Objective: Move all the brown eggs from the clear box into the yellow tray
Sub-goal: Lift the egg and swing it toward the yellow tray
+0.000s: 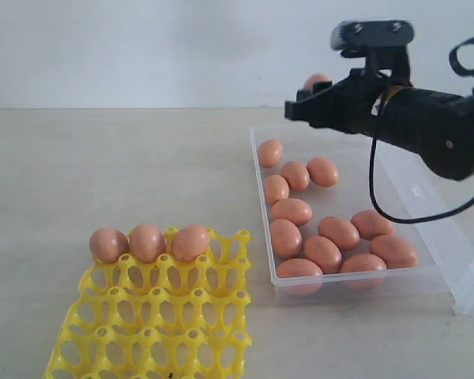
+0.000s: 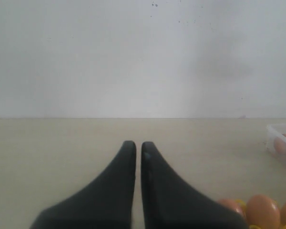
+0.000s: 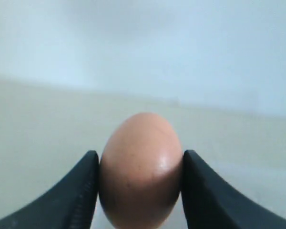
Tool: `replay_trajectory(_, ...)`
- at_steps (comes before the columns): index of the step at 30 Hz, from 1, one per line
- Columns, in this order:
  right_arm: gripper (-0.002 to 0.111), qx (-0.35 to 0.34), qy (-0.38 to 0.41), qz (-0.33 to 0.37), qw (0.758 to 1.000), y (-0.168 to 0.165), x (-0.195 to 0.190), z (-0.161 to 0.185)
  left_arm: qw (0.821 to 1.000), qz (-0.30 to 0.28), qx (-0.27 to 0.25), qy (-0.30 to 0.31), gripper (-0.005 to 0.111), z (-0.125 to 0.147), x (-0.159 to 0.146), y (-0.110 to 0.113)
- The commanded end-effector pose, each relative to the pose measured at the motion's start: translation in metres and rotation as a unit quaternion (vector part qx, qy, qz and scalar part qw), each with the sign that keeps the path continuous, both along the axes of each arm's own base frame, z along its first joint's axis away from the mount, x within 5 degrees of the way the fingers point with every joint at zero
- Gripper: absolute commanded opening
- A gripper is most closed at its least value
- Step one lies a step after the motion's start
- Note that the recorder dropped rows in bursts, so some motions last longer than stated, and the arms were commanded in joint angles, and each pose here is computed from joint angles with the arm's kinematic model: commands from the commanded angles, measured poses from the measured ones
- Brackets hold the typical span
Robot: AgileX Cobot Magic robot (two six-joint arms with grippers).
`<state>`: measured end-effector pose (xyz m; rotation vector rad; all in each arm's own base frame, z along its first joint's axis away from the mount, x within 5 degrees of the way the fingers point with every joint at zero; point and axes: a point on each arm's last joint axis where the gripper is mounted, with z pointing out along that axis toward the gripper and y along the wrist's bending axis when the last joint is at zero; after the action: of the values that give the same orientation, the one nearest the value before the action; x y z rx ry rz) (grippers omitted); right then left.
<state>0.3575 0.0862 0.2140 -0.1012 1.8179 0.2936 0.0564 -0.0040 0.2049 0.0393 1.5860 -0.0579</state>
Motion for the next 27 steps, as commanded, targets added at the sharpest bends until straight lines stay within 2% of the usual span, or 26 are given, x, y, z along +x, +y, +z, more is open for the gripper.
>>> replay_trajectory(1, 0.0, 0.158, -0.231, 0.005, 0.96, -0.006, -0.016, 0.038, 1.0, 0.001, 0.001, 0.0, 0.004, -0.001, 0.0, 0.0)
replay_trajectory(2, 0.0, 0.183, -0.26, 0.016, 0.948, -0.005, -0.019, 0.044, 1.0, 0.001, 0.001, 0.0, 0.004, -0.001, 0.0, 0.0)
replay_trajectory(4, 0.0, 0.173, -0.261, 0.071, 0.947, 0.004, -0.022, 0.045, 1.0, 0.001, 0.001, 0.0, 0.004, -0.001, 0.0, 0.0)
replay_trajectory(7, 0.0, 0.085, -0.26, 0.233, 0.933, 0.031, -0.037, 0.043, 1.0, 0.001, 0.001, 0.0, 0.004, -0.001, 0.0, 0.0)
replay_trajectory(8, 0.0, 0.027, -0.236, 0.335, 0.912, 0.045, -0.049, 0.032, 1.0, 0.001, 0.001, 0.0, 0.004, -0.001, 0.0, 0.0)
replay_trajectory(9, 0.0, 0.014, -0.2, 0.354, 0.914, 0.047, -0.05, 0.025, 1.0, 0.001, 0.001, 0.0, 0.004, -0.001, 0.0, 0.0)
replay_trajectory(10, 0.0, 0.013, -0.116, 0.36, 0.925, 0.047, -0.051, 0.008, 1.0, 0.001, 0.001, 0.0, 0.004, -0.001, 0.0, 0.0)
replay_trajectory(13, 0.0, 0.081, -0.099, 0.378, 0.917, 0.049, -0.063, -0.014, 1.0, 0.001, 0.001, -0.001, 0.004, -0.001, 0.0, 0.0)
replay_trajectory(14, 0.0, 0.107, -0.068, 0.379, 0.917, 0.049, -0.065, -0.031, 1.0, 0.001, 0.001, -0.001, 0.004, -0.001, 0.0, 0.0)
replay_trajectory(17, 0.0, 0.12, -0.015, 0.369, 0.921, 0.055, -0.063, -0.067, 1.0, 0.001, 0.001, -0.001, 0.004, -0.001, 0.0, 0.0)
replay_trajectory(19, 0.0, 0.106, -0.009, 0.379, 0.919, 0.065, -0.066, -0.081, 1.0, 0.001, 0.001, -0.001, 0.004, -0.001, 0.0, 0.0)
replay_trajectory(22, 0.0, 0.079, -0.027, 0.399, 0.913, 0.079, -0.072, -0.085, 1.0, 0.001, 0.001, -0.001, 0.004, -0.001, 0.0, 0.0)
replay_trajectory(27, 0.0, 0.062, -0.024, 0.386, 0.92, 0.08, -0.07, -0.087, 1.0, 0.001, 0.001, -0.001, 0.004, -0.001, 0.0, 0.0)
